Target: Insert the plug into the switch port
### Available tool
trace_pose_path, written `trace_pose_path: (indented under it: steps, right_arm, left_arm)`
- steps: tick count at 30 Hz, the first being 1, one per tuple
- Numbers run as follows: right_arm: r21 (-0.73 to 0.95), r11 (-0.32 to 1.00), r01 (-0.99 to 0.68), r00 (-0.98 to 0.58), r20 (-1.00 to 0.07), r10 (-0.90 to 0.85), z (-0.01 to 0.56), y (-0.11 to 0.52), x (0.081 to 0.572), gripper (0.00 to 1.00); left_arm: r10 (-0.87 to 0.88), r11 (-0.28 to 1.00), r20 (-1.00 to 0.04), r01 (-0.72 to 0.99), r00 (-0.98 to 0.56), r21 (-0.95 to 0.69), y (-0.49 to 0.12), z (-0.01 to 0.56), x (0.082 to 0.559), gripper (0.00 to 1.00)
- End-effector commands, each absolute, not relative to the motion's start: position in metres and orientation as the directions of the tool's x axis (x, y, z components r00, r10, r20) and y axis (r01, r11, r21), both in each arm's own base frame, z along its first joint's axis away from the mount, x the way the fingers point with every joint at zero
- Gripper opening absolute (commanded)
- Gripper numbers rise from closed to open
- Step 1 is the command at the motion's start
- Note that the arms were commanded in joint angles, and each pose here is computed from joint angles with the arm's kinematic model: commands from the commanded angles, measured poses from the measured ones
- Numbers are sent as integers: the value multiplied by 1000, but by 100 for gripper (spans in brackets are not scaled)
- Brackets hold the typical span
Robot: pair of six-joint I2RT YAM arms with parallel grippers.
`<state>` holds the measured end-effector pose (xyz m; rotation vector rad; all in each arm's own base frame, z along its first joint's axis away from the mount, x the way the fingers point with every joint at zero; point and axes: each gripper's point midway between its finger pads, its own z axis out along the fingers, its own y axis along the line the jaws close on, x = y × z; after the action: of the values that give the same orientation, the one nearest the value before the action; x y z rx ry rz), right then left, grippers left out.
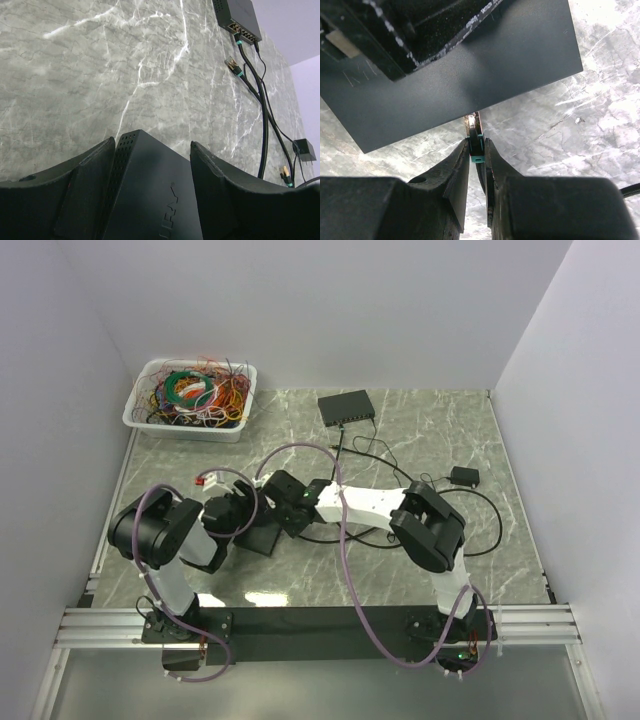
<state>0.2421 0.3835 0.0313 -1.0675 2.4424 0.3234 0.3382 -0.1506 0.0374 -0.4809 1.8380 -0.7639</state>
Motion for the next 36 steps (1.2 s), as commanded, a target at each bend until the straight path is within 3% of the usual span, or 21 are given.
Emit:
trace_pose_path:
  steps: [1, 11, 18, 36]
  right_arm:
    - [105, 670, -734, -447, -818, -362, 121, 469, 304, 0]
    - [130, 634, -762, -389, -875, -288, 136, 470, 314, 0]
    - [161, 514, -842, -300, -933, -199, 156, 471, 308, 0]
    - [131, 539, -832, -232, -965, -125, 212, 481, 331, 0]
  left_arm:
    - [-509, 728, -528, -13, -680, -685, -188, -23, 273, 68]
    - [-470, 728, -509, 8, -721, -685, -202, -31, 267, 67]
    - [-394, 707, -497, 90, -773, -702, -221, -33, 259, 66]
    - [-269, 690, -504, 201, -820, -695, -253, -35, 243, 65]
